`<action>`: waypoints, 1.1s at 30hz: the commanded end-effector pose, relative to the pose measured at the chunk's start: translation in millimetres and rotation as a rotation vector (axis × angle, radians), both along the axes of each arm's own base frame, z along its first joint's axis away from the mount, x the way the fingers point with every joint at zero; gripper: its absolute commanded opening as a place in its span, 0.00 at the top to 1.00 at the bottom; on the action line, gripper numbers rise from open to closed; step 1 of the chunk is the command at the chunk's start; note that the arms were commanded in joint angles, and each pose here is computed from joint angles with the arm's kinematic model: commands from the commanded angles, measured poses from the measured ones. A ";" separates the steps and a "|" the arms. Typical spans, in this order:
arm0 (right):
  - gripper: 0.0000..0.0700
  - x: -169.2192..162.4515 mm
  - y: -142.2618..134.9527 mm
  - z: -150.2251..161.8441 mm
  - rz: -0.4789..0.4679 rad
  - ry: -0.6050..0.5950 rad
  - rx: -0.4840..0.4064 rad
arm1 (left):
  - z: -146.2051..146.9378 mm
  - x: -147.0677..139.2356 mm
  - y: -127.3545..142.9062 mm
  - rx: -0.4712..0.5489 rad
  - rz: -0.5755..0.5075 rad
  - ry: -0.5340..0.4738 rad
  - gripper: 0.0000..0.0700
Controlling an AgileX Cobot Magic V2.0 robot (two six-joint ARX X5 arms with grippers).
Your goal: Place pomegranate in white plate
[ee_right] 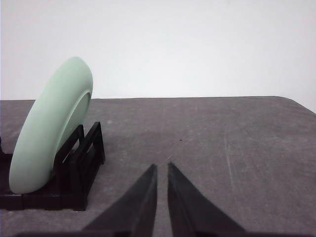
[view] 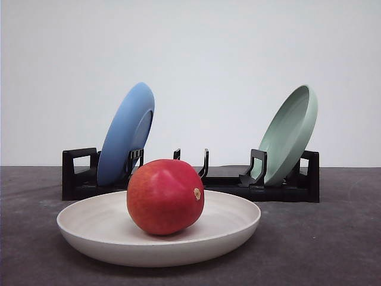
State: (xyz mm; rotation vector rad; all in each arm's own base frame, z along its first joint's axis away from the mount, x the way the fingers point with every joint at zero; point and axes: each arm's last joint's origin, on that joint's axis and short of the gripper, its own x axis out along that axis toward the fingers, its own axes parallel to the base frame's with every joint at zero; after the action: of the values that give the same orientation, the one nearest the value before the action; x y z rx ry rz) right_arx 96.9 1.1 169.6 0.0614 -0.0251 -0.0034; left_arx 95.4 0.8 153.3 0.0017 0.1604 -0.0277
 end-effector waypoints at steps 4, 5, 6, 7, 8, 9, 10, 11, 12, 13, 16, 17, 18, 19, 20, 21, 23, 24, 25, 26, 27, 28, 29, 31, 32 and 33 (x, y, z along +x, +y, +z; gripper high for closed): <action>0.95 0.3 -0.3 -0.6 -0.004 -0.004 0.018 | -1.7 0.6 0.2 0.007 0.002 -0.007 1.00; 0.95 0.3 -0.3 -0.6 -0.004 -0.004 0.018 | -1.7 0.6 0.2 0.007 0.002 -0.007 1.00; 0.95 0.3 -0.3 -0.6 -0.004 -0.005 0.018 | -1.7 0.6 0.2 0.007 0.002 -0.007 1.00; 0.95 0.3 -0.3 -0.6 -0.004 -0.004 0.018 | -1.7 0.6 0.2 0.007 0.002 -0.007 1.00; 0.95 0.3 -0.3 -0.6 -0.004 -0.004 0.018 | -1.7 0.6 0.2 0.007 0.002 -0.007 1.00; 0.95 0.3 -0.3 -0.6 -0.004 -0.004 0.018 | -1.7 0.6 0.2 0.007 0.002 -0.007 1.00; 0.95 0.3 -0.3 -0.6 -0.004 -0.005 0.018 | -1.7 0.6 0.2 0.007 0.002 -0.007 1.00; 0.95 0.3 -0.3 -0.6 -0.004 -0.004 0.018 | -1.7 0.6 0.2 0.007 0.002 -0.007 1.00; 0.95 0.3 -0.3 -0.6 -0.004 -0.004 0.018 | -1.7 0.6 0.2 0.007 0.002 -0.007 1.00; 0.95 0.3 -0.3 -0.6 -0.004 -0.005 0.018 | -1.7 0.6 0.2 0.007 0.002 -0.007 1.00; 0.95 0.3 -0.3 -0.6 -0.004 -0.004 0.018 | -1.7 0.6 0.2 0.007 0.002 -0.007 1.00; 0.95 0.3 -0.3 -0.6 -0.004 -0.005 0.018 | -1.7 0.6 0.2 0.007 0.002 -0.007 1.00; 0.95 0.3 -0.3 -0.6 -0.004 -0.004 0.018 | -1.7 0.6 0.2 0.007 0.002 -0.007 1.00; 0.95 0.3 -0.3 -0.6 -0.004 -0.004 0.018 | -1.7 0.6 0.2 0.007 0.002 -0.007 1.00; 0.95 0.3 -0.3 -0.6 -0.004 -0.005 0.018 | -1.7 0.6 0.2 0.007 0.002 -0.007 1.00; 0.95 0.3 -0.3 -0.6 -0.004 -0.004 0.018 | -1.7 0.6 0.2 0.007 0.002 -0.007 1.00; 0.95 0.3 -0.3 -0.6 -0.004 -0.004 0.018 | -1.7 0.6 0.2 0.007 0.002 -0.007 1.00; 0.95 0.3 -0.3 -0.6 -0.004 -0.004 0.018 | -1.7 0.6 0.2 0.007 0.002 -0.007 1.00; 0.95 0.3 -0.3 -0.6 -0.004 -0.004 0.018 | -1.7 0.6 0.2 0.007 0.002 -0.007 1.00; 0.95 0.3 -0.3 -0.6 -0.004 -0.004 0.018 | -1.7 0.6 0.2 0.007 0.002 -0.007 1.00; 0.95 0.3 -0.3 -0.6 -0.004 -0.004 0.018 | -1.7 0.6 0.2 0.007 0.002 -0.007 1.00; 0.95 0.3 -0.3 -0.6 -0.004 -0.004 0.018 | -1.7 0.6 0.2 0.007 0.002 -0.007 1.00; 0.95 0.3 -0.3 -0.6 -0.004 -0.004 0.018 | -1.7 0.6 0.2 0.007 0.002 -0.007 1.00; 0.95 0.3 -0.3 -0.6 -0.004 -0.004 0.018 | -1.7 0.6 0.2 0.007 0.002 -0.007 1.00; 0.95 0.3 -0.3 -0.6 -0.004 -0.005 0.018 | -1.7 0.6 0.2 0.007 0.002 -0.007 1.00; 0.95 0.3 -0.3 -0.6 -0.004 -0.004 0.018 | -1.7 0.6 0.2 0.007 0.002 -0.007 1.00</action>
State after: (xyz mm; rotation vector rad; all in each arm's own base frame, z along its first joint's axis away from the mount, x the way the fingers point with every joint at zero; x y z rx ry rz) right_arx 96.9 1.1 169.6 0.0616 -0.0252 -0.0034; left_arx 95.4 0.8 153.4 0.0017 0.1602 -0.0277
